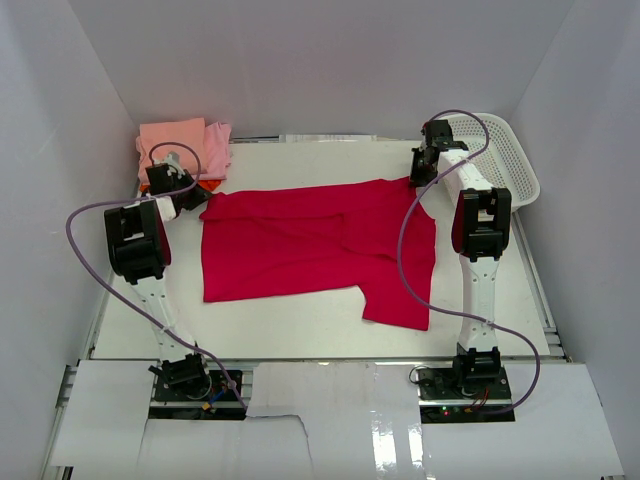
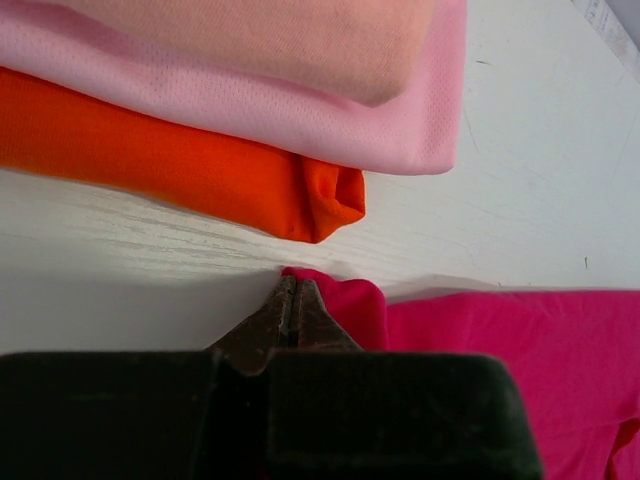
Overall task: Fold and stack the t-shirts
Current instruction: Fold the flattened tshirt in 1/3 of the way
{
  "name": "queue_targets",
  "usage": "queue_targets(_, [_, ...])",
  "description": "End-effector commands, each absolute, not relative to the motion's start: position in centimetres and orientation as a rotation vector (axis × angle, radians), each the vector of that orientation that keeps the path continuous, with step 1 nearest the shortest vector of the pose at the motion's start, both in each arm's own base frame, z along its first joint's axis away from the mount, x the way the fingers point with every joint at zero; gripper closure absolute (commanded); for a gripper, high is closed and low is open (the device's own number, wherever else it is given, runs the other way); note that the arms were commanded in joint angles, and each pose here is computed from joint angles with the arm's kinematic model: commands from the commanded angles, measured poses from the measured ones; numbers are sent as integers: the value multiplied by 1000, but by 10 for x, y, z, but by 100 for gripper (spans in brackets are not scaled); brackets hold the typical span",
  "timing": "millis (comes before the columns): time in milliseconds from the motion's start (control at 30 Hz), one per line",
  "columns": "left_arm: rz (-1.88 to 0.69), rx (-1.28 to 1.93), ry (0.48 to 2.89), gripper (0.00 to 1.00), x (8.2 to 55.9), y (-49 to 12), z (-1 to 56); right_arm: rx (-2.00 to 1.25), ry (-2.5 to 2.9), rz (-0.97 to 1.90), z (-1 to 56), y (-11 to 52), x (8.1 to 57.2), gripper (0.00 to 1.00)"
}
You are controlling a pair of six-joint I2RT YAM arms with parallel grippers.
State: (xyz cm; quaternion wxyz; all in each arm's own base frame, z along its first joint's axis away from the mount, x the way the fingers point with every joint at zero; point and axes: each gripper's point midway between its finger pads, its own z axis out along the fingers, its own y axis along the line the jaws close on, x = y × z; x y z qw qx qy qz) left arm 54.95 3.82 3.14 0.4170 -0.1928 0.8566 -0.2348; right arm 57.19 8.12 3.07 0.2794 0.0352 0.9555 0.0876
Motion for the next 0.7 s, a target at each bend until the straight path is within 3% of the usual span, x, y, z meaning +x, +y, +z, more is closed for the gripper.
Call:
queue_targets(0, [-526,-502,2185,100,546,44,33,89,2544,222,40,79,576,92])
queue_targets(267, [-284,-642,2135,100,541,87,50,132,2563,156,38,66,570,92])
queue_targets(667, [-223,-699,2096,100,539,108,56,159,2569,134,39,54,569,92])
